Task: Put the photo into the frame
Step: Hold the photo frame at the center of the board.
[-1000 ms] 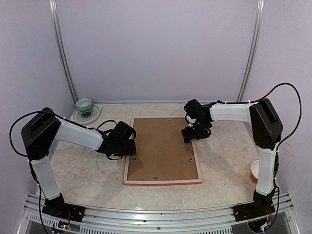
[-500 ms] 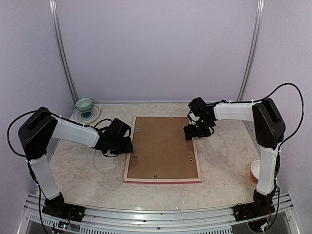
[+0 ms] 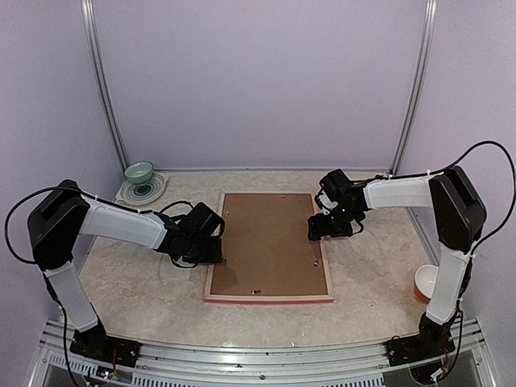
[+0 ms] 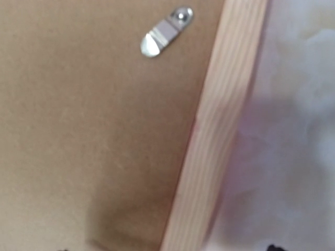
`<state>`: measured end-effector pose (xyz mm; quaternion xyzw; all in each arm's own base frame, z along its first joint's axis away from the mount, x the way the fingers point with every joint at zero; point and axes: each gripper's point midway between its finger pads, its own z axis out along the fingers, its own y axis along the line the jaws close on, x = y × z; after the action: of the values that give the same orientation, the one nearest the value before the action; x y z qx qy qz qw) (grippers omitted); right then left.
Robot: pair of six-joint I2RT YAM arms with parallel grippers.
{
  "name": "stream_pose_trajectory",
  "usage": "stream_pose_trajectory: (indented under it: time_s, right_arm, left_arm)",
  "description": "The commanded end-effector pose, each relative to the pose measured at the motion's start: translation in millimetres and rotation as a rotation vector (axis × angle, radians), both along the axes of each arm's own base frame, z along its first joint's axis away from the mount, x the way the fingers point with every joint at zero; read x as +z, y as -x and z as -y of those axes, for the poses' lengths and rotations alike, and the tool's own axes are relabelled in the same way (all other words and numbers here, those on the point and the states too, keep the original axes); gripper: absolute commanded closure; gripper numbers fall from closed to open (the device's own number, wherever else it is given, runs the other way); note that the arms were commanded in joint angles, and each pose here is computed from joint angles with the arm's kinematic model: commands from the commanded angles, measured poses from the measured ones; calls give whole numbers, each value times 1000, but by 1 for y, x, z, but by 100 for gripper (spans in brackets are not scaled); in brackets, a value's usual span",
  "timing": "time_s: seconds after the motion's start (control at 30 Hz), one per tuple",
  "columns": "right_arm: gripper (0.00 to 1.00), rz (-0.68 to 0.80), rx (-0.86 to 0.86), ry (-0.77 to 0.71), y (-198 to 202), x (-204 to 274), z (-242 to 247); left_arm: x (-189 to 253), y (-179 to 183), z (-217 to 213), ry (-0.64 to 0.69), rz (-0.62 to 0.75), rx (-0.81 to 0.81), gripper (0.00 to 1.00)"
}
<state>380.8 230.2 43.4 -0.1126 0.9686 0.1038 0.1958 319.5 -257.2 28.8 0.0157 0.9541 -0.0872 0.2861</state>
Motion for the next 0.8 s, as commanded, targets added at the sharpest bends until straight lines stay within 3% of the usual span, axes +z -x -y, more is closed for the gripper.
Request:
stream_pose_trajectory:
  time_s: [0.0,0.53,0.77]
  right_arm:
    - [19,25,-3,-33,-1,7,-2]
    - [20,-31,7,-19,6,-18,-3]
    - [20,-30,8,-18,6,-18,-3]
  left_arm:
    - [-2,-3,7,-35,-4,-16,48]
    - [18,5,12,2,25,-10,48]
    - [4,11,21,4,-16,-39,48]
